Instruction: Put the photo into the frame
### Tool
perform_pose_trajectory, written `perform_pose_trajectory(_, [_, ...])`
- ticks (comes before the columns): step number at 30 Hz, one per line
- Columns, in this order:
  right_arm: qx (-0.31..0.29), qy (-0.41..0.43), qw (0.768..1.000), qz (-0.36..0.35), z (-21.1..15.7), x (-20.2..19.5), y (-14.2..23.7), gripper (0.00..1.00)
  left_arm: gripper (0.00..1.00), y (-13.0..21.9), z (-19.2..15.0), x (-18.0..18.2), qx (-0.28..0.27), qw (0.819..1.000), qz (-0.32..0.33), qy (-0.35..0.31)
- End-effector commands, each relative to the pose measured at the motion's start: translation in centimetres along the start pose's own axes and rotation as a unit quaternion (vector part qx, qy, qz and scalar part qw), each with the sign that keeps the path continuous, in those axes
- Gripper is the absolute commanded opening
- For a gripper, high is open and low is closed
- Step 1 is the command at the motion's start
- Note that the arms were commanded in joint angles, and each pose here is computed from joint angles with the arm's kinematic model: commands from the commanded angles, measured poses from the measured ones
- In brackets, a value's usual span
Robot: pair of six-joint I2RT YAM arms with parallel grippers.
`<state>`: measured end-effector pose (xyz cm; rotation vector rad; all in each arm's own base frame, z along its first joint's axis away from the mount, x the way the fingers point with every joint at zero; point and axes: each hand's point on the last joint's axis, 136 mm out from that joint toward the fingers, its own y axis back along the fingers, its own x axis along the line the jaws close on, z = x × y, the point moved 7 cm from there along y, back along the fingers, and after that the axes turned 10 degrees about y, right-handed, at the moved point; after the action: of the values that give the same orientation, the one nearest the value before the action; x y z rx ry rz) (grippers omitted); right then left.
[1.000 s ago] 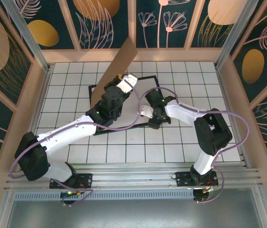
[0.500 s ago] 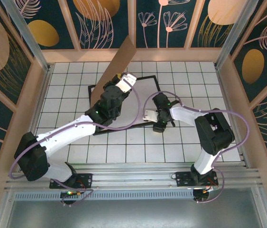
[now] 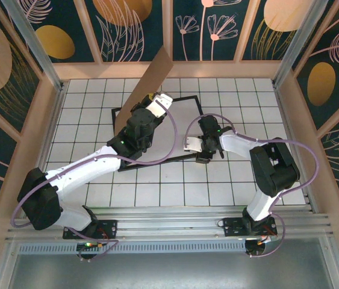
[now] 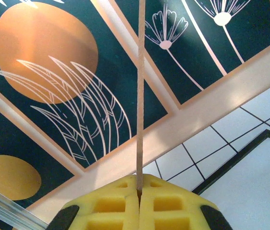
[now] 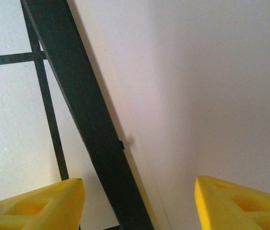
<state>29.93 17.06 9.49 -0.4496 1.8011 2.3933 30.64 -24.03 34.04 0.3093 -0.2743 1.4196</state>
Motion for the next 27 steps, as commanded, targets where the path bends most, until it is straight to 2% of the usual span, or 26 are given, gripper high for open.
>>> perform_pose_trajectory(1, [-0.030,0.021,0.999,-0.027,0.7,-1.3,1.2,0.62,0.00,-0.2,-0.3,0.9,0.004,1.000,0.023,0.009])
perform_pose_trajectory(8, [-0.058,0.023,0.998,0.000,1.6,-1.1,0.7,0.57,0.00,-0.3,-0.3,0.8,0.005,1.000,0.022,0.009])
perform_pose_trajectory(15, [-0.053,0.017,0.998,0.025,1.8,-0.3,0.1,0.51,0.00,-0.3,-0.4,0.8,0.005,1.000,0.019,0.011])
perform_pose_trajectory(23, [-0.053,0.010,0.997,0.049,1.9,0.2,-0.5,0.49,0.00,-0.3,-0.4,0.8,0.005,1.000,0.018,0.013])
perform_pose_trajectory(27, [-0.053,0.009,0.997,0.054,2.0,0.3,-0.9,0.43,0.00,-0.3,-0.4,0.8,0.005,1.000,0.018,0.014])
